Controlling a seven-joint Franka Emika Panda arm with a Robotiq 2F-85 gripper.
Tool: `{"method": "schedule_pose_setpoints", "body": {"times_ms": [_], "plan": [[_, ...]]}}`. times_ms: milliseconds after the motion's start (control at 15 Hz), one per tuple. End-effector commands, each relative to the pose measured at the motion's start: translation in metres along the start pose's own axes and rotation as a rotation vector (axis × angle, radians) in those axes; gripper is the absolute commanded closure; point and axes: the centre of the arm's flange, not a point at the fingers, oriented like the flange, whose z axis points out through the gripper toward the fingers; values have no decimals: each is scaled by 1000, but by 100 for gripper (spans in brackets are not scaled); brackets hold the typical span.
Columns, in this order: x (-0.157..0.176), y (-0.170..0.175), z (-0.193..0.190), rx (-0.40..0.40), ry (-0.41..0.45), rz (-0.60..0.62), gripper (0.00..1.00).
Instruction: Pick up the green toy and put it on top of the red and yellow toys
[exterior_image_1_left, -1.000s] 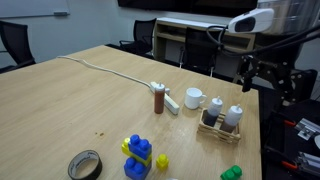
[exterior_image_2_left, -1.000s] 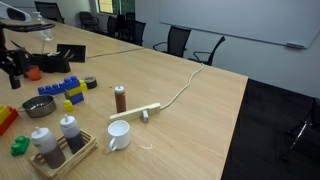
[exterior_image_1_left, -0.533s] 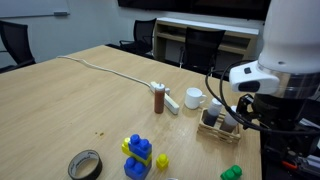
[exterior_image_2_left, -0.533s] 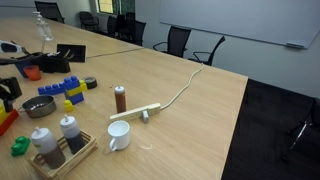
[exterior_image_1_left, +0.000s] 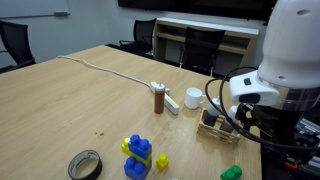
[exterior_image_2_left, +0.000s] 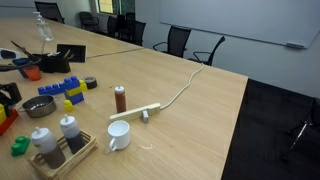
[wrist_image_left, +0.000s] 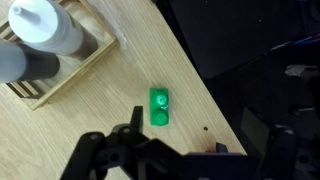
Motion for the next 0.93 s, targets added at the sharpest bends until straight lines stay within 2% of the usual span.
{"method": "schedule_pose_setpoints", "body": {"times_ms": [0, 267, 533, 667, 733, 867], "plan": [[4, 1, 6, -6, 24, -20, 0], [14, 1, 20, -55, 66, -34, 0], [21, -9, 45, -116, 57, -69, 0], [23, -18, 57, -166, 21, -45, 0], [18, -13, 48, -115, 21, -66, 0], [19, -15, 52, -117, 13, -60, 0]]}}
